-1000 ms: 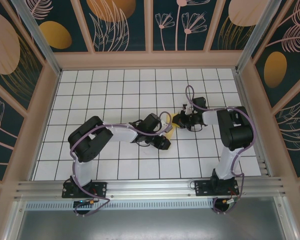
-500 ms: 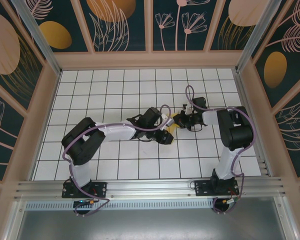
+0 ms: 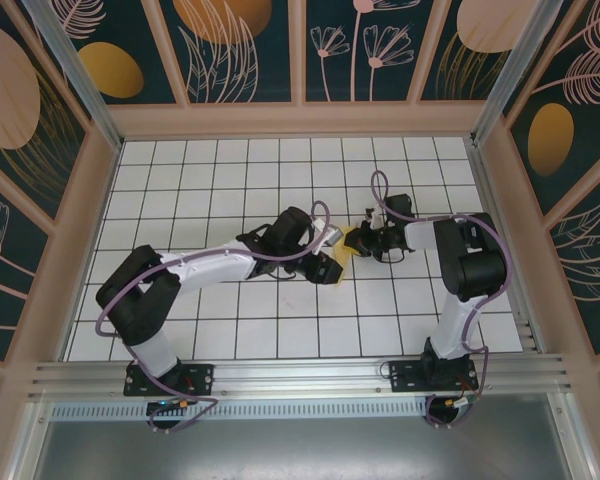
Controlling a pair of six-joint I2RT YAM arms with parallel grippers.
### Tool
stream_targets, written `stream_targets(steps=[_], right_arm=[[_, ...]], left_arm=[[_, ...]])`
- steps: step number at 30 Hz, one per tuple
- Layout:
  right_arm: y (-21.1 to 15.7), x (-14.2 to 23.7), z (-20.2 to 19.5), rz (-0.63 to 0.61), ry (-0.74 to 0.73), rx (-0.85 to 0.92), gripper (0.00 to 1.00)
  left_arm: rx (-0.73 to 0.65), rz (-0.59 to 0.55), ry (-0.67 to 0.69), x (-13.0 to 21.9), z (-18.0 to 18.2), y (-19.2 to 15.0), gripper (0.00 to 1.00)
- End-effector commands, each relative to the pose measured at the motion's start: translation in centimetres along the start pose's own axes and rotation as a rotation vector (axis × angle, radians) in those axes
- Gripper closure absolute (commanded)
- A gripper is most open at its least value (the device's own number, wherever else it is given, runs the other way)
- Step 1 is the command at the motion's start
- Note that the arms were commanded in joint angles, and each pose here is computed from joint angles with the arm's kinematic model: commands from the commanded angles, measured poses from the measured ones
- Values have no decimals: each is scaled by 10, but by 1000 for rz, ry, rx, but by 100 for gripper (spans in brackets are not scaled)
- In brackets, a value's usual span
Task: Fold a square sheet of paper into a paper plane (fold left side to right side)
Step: Fold the wing for the fifth time at the center of the table.
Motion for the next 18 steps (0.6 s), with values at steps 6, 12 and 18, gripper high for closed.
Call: stream_targets(steps=[6,12,18], right_arm=[[-22,-10,-33,54,-147,-65,86],[-20,-10,-32,50,-147,-61,86],[-19,-11,-33,51,-152,-62,86]], left_arm=[[16,18,21,-46,34,23,70],[46,66,52,-66,55,19,70],[79,128,95,-71,71,-9,70]])
Point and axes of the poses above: each hand's point on the last joint's axis, 136 mm out from that joint toward the fingers, its own x axis back along the fingers, its own z axis along the line the jaws close on, y = z × x, the point moved 5 cm from there along x, back along the fingers, and after that the axes turned 9 degrees about x, right-handed, at the moved point
